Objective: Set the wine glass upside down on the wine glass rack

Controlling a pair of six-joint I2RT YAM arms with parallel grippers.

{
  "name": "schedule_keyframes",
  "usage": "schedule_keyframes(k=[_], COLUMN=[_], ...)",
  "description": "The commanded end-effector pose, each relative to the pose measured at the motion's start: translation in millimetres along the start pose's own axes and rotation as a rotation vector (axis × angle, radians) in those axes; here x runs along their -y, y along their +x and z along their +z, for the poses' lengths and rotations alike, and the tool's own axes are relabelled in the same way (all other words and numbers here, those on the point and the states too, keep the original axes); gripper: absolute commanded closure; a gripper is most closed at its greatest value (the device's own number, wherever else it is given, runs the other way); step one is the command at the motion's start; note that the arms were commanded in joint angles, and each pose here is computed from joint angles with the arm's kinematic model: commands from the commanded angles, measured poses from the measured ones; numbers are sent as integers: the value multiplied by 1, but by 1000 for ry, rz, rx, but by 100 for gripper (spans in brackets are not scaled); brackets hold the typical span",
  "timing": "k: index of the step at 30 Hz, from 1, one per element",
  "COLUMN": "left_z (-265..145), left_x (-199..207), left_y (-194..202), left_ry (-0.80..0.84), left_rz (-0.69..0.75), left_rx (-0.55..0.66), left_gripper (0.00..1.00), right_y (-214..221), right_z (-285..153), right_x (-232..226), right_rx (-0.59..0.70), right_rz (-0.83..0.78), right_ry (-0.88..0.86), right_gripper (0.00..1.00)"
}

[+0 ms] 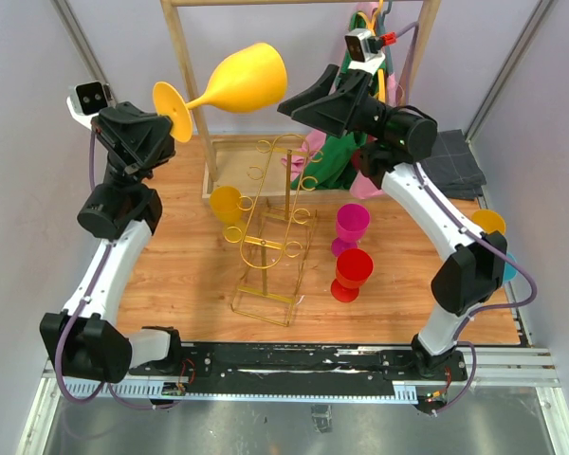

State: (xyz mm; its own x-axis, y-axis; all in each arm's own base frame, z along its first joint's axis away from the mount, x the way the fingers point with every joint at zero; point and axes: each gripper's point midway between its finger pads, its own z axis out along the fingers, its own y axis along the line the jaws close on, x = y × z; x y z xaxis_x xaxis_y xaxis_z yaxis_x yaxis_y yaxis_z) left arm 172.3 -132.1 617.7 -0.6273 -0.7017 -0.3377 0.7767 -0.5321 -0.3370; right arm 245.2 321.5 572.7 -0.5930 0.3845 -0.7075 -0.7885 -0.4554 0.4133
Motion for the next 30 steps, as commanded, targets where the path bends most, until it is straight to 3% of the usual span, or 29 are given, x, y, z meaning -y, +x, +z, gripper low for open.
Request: schedule_keyframes(k=[1,9,18,30], left_z=[5,10,-4,-51], left_x=[53,36,-18,-134], left_y=[17,8,-20,-62], left_ry=[138,91,-95,-672], left_rz=[-164,-156,-87,155], left_rx=[-88,-75,-25,-4], left_gripper=[100,100,100,100], right_y=[-7,-11,0,22], right_z=[-12,-36,-48,-69], right_x=[-34,-39,-52,-72], right_rx=[6,19,-55,-127], right_rz=[-114,-136,-211,-375], right_ry=[-26,22,139,404], right_gripper=[46,45,43,43])
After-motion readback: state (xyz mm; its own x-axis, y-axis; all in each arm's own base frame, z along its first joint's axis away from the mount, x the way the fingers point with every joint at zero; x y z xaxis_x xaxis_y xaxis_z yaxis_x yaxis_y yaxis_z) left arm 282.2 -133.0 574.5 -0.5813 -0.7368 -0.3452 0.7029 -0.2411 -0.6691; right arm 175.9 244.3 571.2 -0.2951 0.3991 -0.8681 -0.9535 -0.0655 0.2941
